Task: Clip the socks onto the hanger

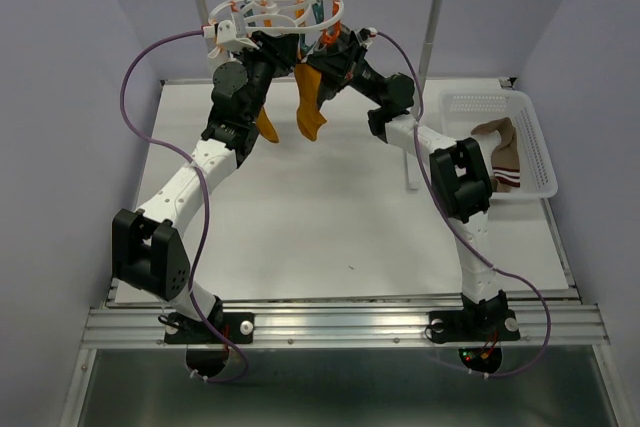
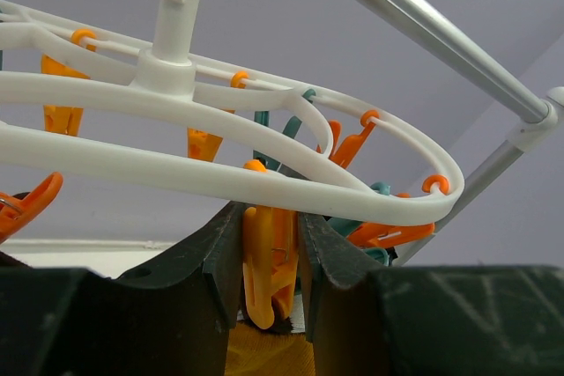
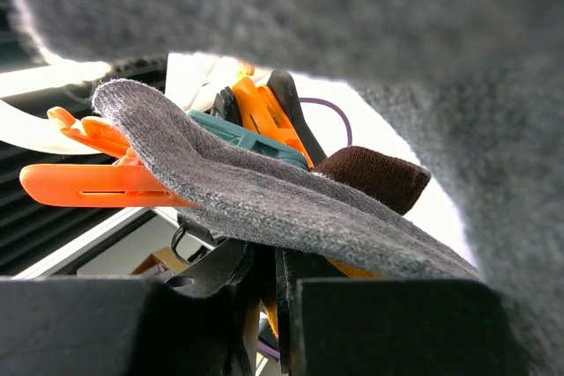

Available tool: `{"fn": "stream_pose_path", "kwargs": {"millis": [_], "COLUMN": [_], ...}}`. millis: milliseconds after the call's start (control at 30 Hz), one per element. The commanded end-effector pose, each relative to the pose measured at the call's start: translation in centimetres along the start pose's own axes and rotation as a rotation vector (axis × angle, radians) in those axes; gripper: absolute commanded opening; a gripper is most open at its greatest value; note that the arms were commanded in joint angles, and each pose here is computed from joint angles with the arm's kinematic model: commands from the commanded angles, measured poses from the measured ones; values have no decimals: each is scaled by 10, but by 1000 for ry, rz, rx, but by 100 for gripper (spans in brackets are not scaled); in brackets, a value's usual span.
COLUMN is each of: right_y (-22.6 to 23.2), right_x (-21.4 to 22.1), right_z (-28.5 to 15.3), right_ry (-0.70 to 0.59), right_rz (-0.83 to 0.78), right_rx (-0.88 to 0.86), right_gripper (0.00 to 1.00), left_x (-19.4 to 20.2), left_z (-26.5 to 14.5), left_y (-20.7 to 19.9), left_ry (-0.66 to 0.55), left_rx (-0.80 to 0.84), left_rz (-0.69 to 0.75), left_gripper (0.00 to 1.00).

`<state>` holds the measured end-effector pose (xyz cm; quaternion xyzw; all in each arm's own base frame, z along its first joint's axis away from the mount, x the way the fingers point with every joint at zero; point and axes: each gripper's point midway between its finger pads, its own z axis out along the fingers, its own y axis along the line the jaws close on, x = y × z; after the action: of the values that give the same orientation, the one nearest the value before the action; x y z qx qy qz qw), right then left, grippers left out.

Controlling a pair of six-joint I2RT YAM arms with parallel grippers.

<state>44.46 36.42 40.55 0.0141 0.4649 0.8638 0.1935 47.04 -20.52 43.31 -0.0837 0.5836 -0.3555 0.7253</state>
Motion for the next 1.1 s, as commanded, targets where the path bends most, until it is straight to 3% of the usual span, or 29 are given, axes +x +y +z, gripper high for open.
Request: {"fn": "stream_pose_path", "kwargs": {"millis": [0,100,167,300,500,567,667,733,767,867,900,1067], "right_y": [43,42,43,43,41,41,39,35,27,14,3,-16], "right_x": [28,28,28,28,27,27,27,28,27,27,26,24], "right_z": [-8,-8,-7,-7,-7,-7,-8,-9,-12,-15,-17,-28], "right_ry": [89,89,90,90,87,86,87,82,75,62,44,-16], "right_rz": [-152,-153,-154,-152,-149,-148,-149,-152,-142,-158,-172,-227], "right_rx": [-198,-198,-196,-196,-194,-193,-184,-169,-151,-95,-43,47], "right_gripper": [11,14,14,14,15,16,22,35,51,80,100,100], "left_x": [-35,-35,-32,-30,-31,-32,-32,-32,-30,-30,-29,-26], "left_z": [-2,-2,-2,-4,-10,-11,-13,-16,-18,-27,-30,-38], "left_y": [-25,-28,-29,-28,-27,-27,-28,-27,-27,-35,-36,-36], "left_ry": [-89,-82,-75,-70,-71,-70,-69,-65,-60,-40,-31,-4], "left_rx": [63,80,86,85,80,79,84,80,78,120,128,128], "left_rz": [-11,-3,-2,3,1,-1,-3,0,-1,6,16,30], "left_gripper": [0,0,36,59,63,74,77,88,91,99,99,99]}}
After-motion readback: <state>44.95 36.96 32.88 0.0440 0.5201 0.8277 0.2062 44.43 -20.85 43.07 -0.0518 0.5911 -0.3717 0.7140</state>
